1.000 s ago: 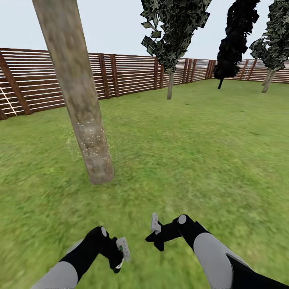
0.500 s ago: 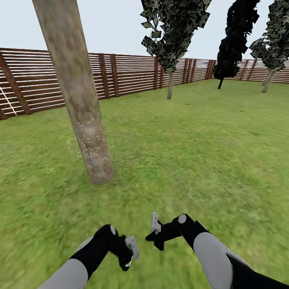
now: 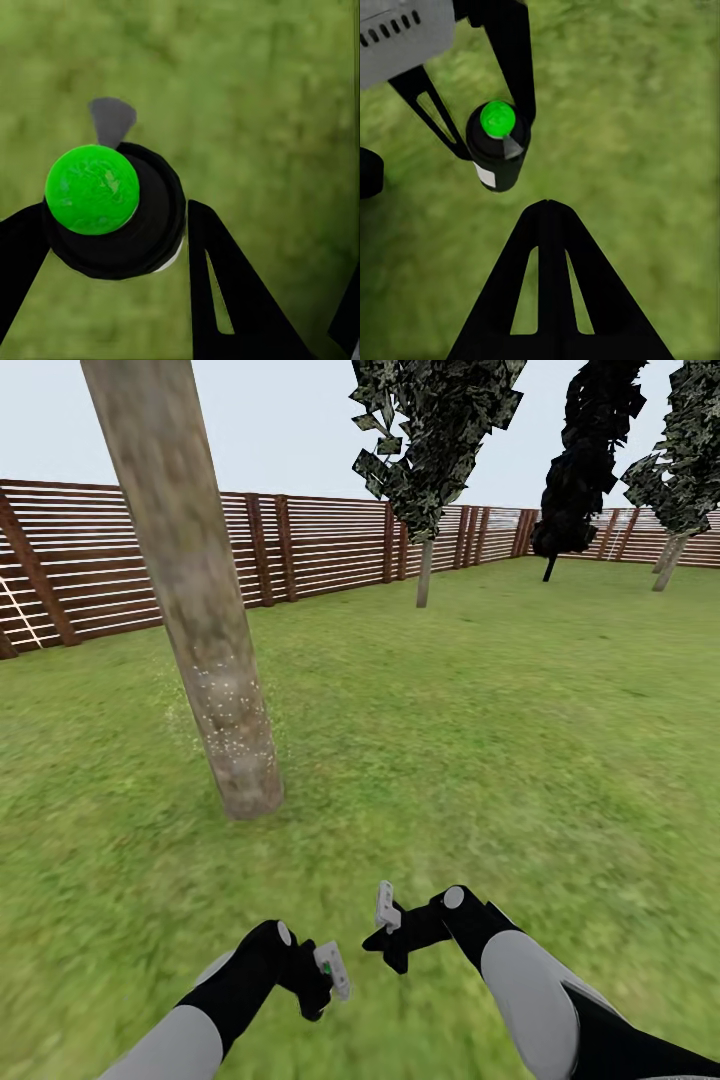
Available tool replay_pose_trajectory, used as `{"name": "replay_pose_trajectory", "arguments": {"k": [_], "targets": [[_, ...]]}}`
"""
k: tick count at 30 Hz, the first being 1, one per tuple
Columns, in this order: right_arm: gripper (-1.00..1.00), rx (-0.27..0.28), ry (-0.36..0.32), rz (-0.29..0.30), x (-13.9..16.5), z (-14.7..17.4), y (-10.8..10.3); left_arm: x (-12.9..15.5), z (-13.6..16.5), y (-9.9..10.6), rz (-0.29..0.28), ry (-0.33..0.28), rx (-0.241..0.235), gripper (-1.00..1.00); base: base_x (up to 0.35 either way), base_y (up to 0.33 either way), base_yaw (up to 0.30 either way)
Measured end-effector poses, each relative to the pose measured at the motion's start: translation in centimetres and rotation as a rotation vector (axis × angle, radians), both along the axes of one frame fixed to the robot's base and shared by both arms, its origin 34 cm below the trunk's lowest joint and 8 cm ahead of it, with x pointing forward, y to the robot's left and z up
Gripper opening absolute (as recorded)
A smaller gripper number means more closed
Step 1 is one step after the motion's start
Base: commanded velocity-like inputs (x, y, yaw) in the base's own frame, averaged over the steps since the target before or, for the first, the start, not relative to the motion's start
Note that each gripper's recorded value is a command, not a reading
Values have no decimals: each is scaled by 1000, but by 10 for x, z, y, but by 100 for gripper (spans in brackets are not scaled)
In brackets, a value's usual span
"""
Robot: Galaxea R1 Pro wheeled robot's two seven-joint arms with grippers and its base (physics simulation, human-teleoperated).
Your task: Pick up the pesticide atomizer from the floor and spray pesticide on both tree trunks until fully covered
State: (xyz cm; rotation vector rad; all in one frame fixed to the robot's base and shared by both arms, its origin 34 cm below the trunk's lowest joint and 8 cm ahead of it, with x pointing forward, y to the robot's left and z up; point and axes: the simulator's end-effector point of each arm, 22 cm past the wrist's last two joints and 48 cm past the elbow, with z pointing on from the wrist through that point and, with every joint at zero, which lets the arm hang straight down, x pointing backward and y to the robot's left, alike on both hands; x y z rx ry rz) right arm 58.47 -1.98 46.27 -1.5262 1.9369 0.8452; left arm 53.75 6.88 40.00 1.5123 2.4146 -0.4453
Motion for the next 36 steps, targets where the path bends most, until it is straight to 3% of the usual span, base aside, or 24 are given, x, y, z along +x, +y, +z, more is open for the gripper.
{"name": "replay_pose_trajectory", "arguments": {"k": [12,23,36], "targets": [[-100,0,1,1,-1,0,0,-3,10,-38,-19,-3,-55,-100,0,0,0],[-100,1,3,1,-1,0,1,1,17,-46,2,-6,-95,-100,0,0,0],[-100,2,5,2,-2,-1,1,12,25,-49,12,-21,-109,-100,0,0,0]]}}
